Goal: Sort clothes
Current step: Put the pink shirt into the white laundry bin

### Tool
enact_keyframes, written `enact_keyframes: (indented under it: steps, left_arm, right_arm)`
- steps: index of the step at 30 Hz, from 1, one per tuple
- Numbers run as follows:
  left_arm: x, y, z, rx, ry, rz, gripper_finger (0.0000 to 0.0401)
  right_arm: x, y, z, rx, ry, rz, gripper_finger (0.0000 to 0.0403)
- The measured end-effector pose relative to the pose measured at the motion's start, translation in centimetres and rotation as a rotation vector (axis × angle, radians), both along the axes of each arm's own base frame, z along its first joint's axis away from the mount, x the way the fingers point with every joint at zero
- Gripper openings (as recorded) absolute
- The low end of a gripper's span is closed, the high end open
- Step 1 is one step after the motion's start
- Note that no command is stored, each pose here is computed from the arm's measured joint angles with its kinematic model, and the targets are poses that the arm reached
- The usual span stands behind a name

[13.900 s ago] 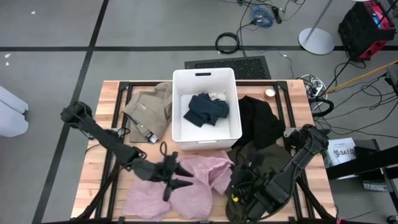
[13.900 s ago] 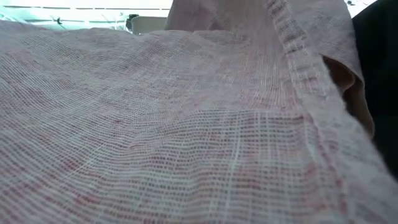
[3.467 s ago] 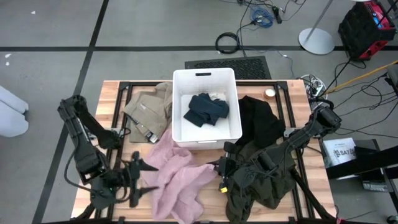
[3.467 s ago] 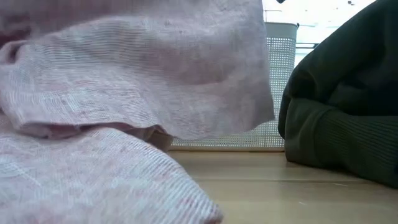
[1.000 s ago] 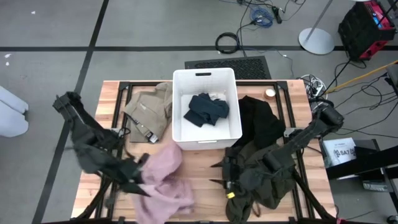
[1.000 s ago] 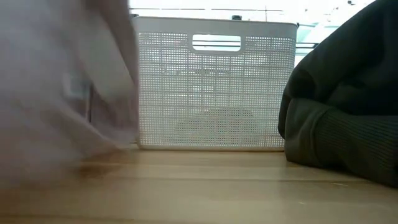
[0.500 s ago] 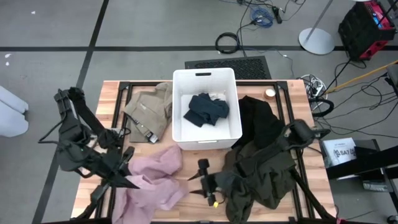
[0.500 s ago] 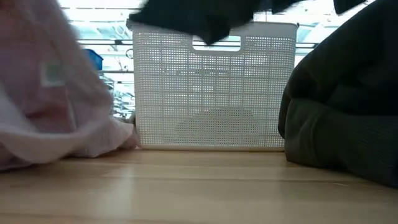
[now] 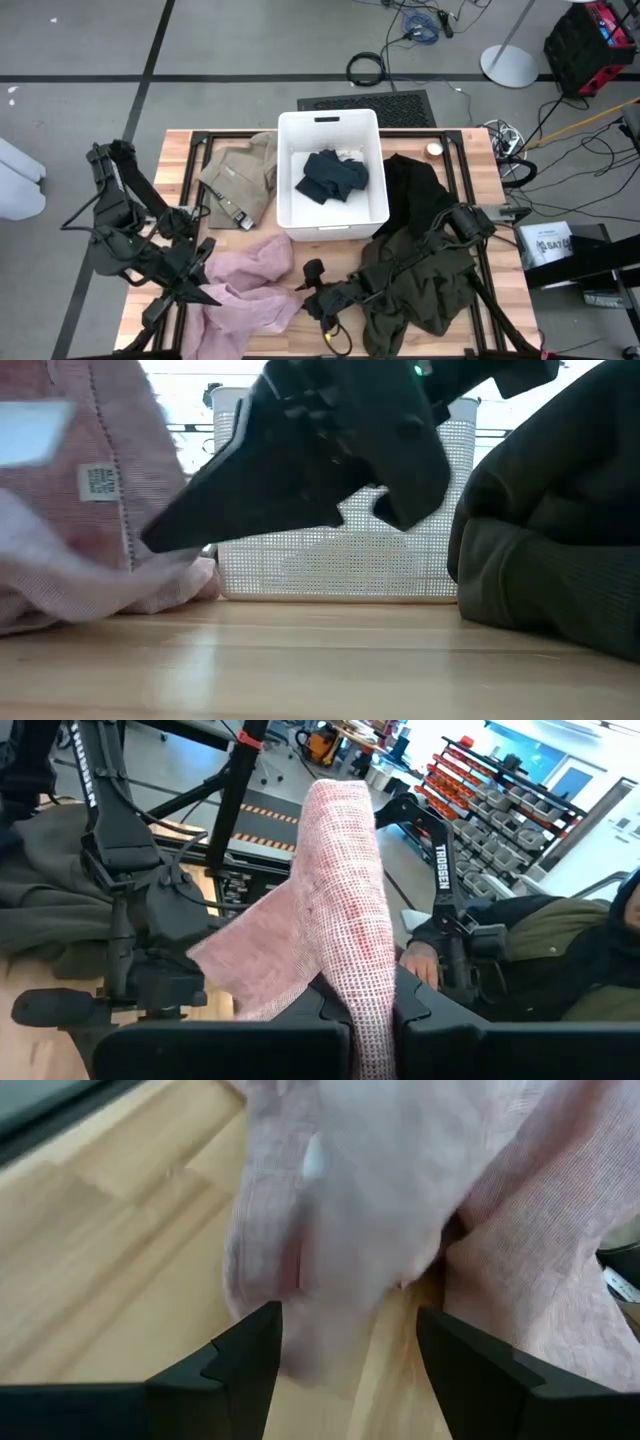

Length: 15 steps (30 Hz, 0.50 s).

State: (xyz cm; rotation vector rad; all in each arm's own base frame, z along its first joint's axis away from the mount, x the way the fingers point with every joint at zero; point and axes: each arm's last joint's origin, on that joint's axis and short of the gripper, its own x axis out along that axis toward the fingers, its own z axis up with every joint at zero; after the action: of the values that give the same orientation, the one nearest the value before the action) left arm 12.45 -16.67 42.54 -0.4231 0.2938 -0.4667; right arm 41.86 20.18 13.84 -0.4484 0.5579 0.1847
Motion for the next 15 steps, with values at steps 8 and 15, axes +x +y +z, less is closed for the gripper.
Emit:
enact_keyframes:
  steps: [8, 15]
  left_arm:
    - [0.2, -0.3, -0.3, 0.012, 0.008, 0.000, 0.0013]
    - [0.3, -0.4, -0.7, 0.024, 0.015, 0.000, 0.0013]
  right_arm:
    - [1.1, -1.1, -0.8, 0.154, -0.015, -0.119, 0.0199]
    - [1.5, -2.2, -0.8, 0.290, 0.022, -0.165, 0.0016]
